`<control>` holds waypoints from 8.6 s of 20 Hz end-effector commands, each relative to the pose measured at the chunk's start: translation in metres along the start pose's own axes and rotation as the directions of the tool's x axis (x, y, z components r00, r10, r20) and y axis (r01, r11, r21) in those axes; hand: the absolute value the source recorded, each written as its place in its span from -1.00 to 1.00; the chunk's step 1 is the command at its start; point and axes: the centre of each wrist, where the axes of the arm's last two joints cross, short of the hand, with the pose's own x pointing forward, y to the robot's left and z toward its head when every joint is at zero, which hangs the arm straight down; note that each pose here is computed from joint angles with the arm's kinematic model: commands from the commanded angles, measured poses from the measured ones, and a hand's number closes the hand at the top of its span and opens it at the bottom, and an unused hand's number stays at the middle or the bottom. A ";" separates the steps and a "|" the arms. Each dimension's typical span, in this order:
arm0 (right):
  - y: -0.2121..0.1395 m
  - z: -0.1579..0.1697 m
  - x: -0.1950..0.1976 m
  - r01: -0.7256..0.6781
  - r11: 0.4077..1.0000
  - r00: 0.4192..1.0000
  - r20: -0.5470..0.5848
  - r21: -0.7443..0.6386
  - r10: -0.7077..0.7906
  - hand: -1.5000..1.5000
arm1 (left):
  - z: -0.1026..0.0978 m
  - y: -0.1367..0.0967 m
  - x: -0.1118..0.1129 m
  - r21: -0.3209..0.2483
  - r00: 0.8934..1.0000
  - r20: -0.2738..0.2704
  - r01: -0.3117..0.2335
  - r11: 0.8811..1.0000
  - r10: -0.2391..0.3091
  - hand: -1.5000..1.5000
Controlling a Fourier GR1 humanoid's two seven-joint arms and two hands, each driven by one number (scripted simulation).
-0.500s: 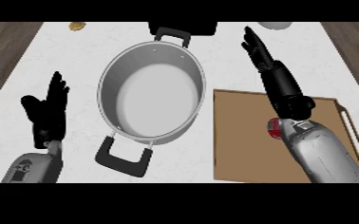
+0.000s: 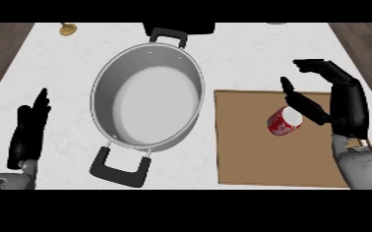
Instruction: Pick the can from the tray and place it in the pot
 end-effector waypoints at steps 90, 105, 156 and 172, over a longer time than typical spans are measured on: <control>-0.001 0.053 -0.048 -0.580 0.656 0.549 -0.363 0.484 0.753 1.00 | 0.008 0.007 0.055 -0.103 0.995 -0.064 0.064 0.993 -0.071 0.00; 0.007 0.116 -0.012 -0.650 0.458 0.516 -0.091 0.606 0.852 1.00 | 0.004 0.018 0.031 -0.077 0.995 -0.067 0.063 0.995 -0.068 0.00; 0.198 -0.022 0.200 -0.413 0.782 0.860 -0.083 0.467 0.504 -1.00 | 0.004 -0.031 0.038 -0.121 0.996 -0.046 0.065 0.990 -0.071 0.00; 0.177 -0.050 0.167 0.054 0.998 0.986 -0.159 0.014 -0.051 -1.00 | -0.003 0.010 0.031 -0.077 0.997 -0.051 0.049 0.996 -0.053 0.00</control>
